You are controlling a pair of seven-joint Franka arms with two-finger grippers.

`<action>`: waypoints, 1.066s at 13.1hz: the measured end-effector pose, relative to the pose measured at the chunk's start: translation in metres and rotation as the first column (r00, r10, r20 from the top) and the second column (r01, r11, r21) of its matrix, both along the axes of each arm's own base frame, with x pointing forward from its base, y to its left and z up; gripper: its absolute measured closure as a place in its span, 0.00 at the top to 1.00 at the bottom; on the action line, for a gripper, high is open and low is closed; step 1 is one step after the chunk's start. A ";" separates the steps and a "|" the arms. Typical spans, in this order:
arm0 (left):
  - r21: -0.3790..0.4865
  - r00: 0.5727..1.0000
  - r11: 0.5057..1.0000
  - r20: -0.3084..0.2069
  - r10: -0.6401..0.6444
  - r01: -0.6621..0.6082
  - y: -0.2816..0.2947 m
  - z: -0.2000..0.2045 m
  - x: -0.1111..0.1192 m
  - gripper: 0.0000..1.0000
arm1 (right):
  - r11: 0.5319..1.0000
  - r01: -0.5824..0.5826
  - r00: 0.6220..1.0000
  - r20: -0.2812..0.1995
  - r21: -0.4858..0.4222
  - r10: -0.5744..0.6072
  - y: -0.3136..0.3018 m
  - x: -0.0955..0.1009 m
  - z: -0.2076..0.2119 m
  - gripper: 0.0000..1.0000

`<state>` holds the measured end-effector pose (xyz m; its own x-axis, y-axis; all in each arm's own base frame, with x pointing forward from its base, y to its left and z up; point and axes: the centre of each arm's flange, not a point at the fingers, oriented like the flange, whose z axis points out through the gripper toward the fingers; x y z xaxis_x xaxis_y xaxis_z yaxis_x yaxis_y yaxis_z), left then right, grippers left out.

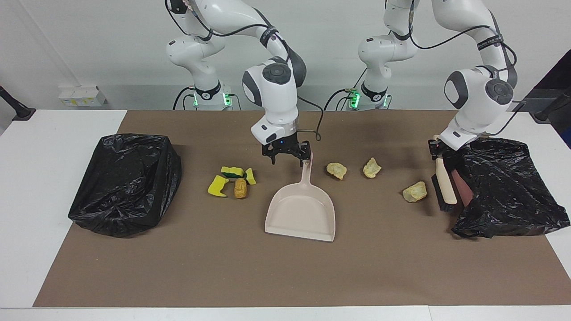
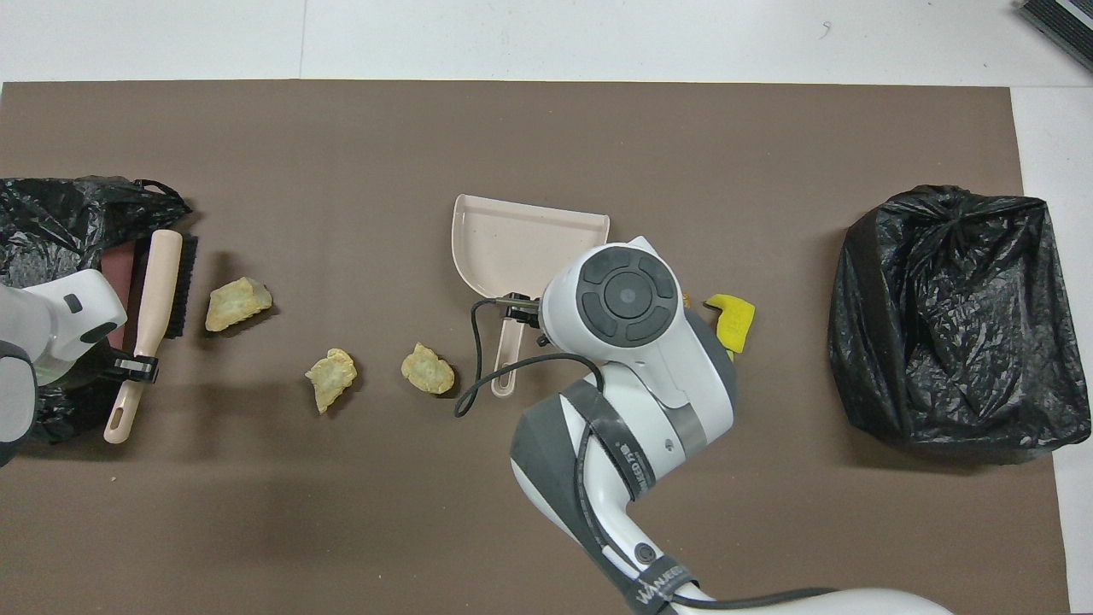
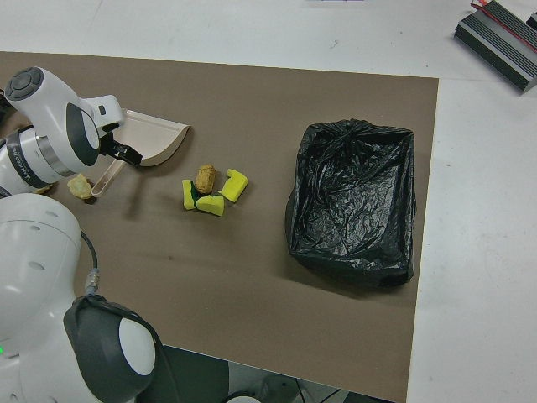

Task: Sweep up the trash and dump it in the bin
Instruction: 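Grasp the dustpan handle with the right gripper and lower it near bread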

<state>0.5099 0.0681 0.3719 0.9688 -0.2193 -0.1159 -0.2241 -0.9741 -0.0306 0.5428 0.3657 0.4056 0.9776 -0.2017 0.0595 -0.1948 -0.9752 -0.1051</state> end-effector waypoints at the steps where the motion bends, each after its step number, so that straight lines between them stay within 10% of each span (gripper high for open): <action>1: -0.002 1.000 1.000 -0.007 -0.009 0.009 -0.001 -0.006 -0.001 0.26 | 1.000 -0.013 1.000 0.007 0.005 0.013 0.012 -0.001 -0.010 1.00; 9: -0.016 0.978 0.981 -0.074 -0.194 0.194 -0.076 -0.027 -0.019 0.26 | 0.998 -0.064 0.998 0.011 0.003 0.064 0.051 -0.015 -0.056 1.00; 14: 0.004 0.974 0.980 -0.109 -0.200 0.201 -0.133 -0.025 -0.036 0.26 | 0.998 -0.064 0.998 0.004 -0.001 0.064 0.051 -0.016 -0.058 0.43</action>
<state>0.4740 -0.0647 0.3467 0.8869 -0.4052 -0.2220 -0.4174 -0.9087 -0.0094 0.5271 0.4164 0.3472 0.9883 -0.1388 0.0640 -0.1317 -0.9857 -0.1048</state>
